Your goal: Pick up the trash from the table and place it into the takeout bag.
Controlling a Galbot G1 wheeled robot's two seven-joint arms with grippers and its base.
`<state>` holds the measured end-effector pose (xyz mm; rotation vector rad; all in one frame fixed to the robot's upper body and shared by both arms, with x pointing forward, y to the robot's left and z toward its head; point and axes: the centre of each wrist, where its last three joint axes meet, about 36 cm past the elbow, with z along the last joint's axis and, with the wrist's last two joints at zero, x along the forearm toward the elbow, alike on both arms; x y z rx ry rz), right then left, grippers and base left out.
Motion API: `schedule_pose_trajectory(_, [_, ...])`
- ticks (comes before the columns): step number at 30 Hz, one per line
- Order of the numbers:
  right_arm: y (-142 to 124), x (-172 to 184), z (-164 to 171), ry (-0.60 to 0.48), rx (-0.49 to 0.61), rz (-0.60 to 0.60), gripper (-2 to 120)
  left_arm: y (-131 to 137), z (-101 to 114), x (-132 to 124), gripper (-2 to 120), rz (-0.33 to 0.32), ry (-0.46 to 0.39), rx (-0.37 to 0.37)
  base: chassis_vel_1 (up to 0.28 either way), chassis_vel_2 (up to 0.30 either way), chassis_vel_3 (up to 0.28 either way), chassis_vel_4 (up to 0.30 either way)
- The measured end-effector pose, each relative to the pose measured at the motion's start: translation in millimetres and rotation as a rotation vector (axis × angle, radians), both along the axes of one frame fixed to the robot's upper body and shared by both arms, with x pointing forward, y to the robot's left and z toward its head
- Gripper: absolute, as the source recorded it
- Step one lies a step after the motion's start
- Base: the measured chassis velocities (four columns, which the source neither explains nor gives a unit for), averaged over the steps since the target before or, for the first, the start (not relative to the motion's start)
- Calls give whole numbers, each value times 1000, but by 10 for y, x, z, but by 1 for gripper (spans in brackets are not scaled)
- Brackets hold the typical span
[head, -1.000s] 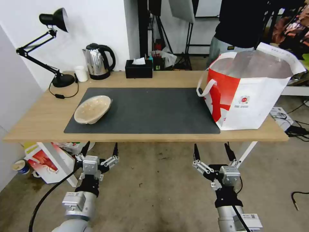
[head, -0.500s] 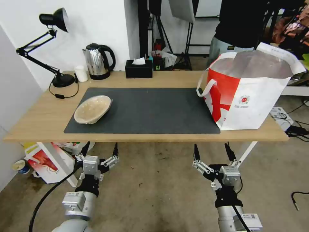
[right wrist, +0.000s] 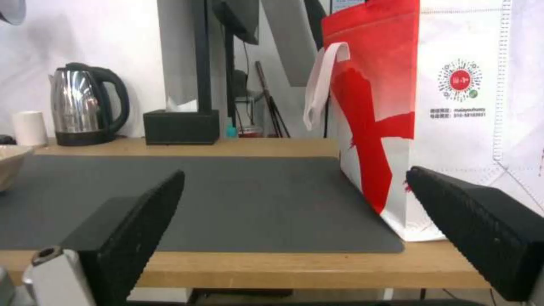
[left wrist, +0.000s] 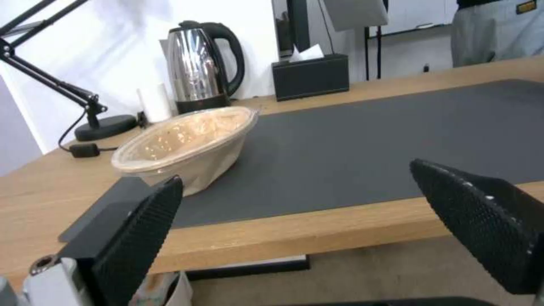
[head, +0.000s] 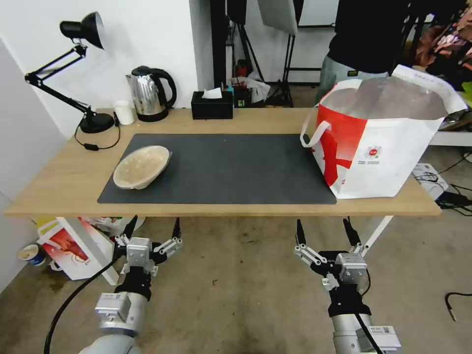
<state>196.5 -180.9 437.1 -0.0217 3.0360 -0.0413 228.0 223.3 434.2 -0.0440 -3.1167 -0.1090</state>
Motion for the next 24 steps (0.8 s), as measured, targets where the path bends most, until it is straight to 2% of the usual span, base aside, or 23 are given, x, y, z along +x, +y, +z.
schedule_pose_trajectory(24, [0, 0, 1, 0, 1, 0, 100, 8, 5, 2, 100, 3, 3, -10, 0, 0, 0, 0])
